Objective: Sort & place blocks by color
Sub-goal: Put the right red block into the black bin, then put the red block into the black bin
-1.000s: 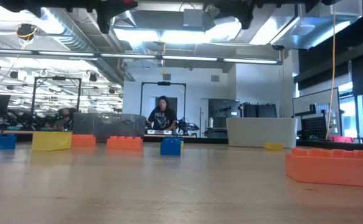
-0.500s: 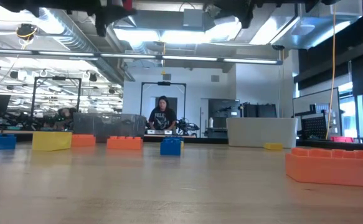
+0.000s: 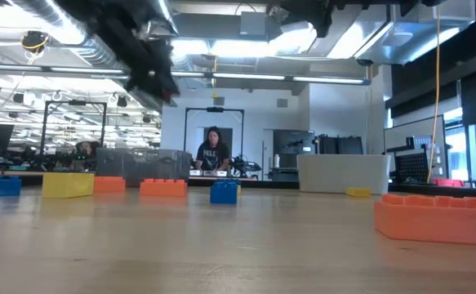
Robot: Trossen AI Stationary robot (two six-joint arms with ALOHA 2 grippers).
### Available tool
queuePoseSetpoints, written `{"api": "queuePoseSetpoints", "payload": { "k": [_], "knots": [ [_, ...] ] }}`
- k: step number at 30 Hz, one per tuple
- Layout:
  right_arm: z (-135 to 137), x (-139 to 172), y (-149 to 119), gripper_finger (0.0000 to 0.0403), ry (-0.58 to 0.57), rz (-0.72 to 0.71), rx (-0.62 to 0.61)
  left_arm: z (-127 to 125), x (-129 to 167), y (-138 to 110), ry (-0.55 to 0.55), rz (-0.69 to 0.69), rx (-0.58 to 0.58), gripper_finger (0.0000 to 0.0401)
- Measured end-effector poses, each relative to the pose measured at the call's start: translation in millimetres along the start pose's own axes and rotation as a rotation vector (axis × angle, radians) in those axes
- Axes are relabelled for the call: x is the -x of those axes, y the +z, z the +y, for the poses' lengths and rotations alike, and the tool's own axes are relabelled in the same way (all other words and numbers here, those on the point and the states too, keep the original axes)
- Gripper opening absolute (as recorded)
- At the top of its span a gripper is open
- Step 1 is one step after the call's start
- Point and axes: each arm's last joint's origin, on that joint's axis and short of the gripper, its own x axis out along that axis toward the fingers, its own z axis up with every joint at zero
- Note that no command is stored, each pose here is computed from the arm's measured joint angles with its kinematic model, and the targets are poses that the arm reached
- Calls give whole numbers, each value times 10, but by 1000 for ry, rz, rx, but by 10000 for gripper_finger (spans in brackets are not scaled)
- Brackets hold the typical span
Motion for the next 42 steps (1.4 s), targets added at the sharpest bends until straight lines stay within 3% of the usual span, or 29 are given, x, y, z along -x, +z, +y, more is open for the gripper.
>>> {"api": "queuePoseSetpoints", "payload": {
  "k": [6, 14, 20, 26, 35, 39, 42],
  "knots": [
    [0, 0, 0, 327, 0, 1, -1, 316, -530, -239, 92, 261, 139, 161],
    [-3, -1, -8, 327, -2, 8, -80, 333, -972, -616, 132, 501, 192, 161],
    [-3, -1, -8, 327, -2, 8, -81, 348, -1089, -713, 225, 528, 183, 161],
    [-3, -1, -8, 327, -3, 8, -81, 353, -1104, -720, 226, 530, 146, 163],
    [-3, -1, -8, 327, -2, 8, -78, 362, -1103, -718, 224, 531, 131, 258],
    [-2, -1, -9, 327, -2, 8, -77, 376, -1068, -653, 200, 522, 146, 277],
    [-3, -1, -8, 327, -2, 8, -77, 383, -1005, -457, 172, 462, 159, 280]
  ]
}}
